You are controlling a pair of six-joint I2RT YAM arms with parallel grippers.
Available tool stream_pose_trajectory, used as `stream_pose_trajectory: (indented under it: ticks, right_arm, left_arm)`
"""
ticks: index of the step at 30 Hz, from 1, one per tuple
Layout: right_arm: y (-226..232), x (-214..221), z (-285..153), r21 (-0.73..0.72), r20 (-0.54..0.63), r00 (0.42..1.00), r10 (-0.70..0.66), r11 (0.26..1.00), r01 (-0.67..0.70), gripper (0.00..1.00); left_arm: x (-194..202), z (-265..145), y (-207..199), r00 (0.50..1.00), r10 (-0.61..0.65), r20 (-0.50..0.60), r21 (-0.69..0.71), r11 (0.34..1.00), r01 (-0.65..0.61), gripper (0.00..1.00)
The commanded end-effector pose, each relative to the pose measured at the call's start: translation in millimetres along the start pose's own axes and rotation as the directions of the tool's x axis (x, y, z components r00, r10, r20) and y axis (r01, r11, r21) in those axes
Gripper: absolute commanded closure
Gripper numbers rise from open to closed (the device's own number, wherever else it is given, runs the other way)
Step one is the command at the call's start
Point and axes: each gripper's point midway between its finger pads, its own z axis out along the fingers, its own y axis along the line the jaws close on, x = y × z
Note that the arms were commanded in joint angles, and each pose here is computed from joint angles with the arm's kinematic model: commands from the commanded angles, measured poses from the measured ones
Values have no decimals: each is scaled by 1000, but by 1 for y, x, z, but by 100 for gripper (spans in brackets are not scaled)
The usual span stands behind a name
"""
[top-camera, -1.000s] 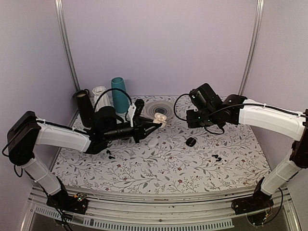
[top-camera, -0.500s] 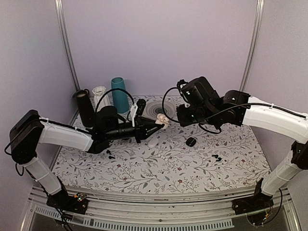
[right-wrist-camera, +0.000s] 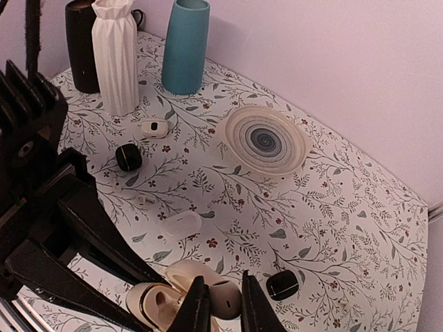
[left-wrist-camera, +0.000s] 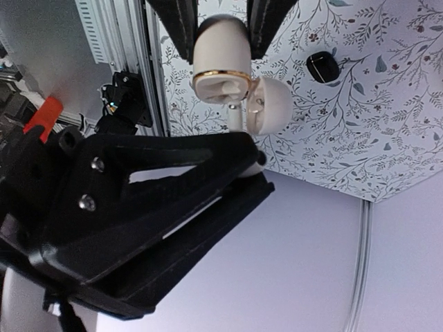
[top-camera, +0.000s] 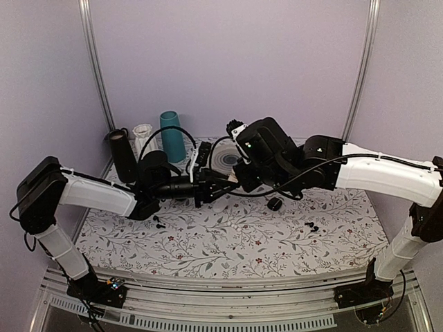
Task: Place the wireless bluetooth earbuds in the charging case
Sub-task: Insert the right earbud into the right side groove of the charging case.
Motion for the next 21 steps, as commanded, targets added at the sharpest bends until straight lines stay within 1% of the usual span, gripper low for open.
stream_pose_trajectory:
  ticks: [1, 12, 21]
  right_arm:
    - [-6, -17, -10, 4, 64, 998, 0, 1000, 0, 87]
    - [0, -16, -9, 5, 75, 996, -47, 999, 47, 86]
    - [-4, -18, -14, 4, 83, 996, -43, 999, 42, 84]
  left_arm:
    - [-16, 4, -11, 999, -16, 31, 83, 996, 13, 100]
    - [-19, 5, -10, 999, -36, 21, 88, 996, 34, 100]
    - [-18, 2, -6, 999, -46, 17, 76, 996, 45, 100]
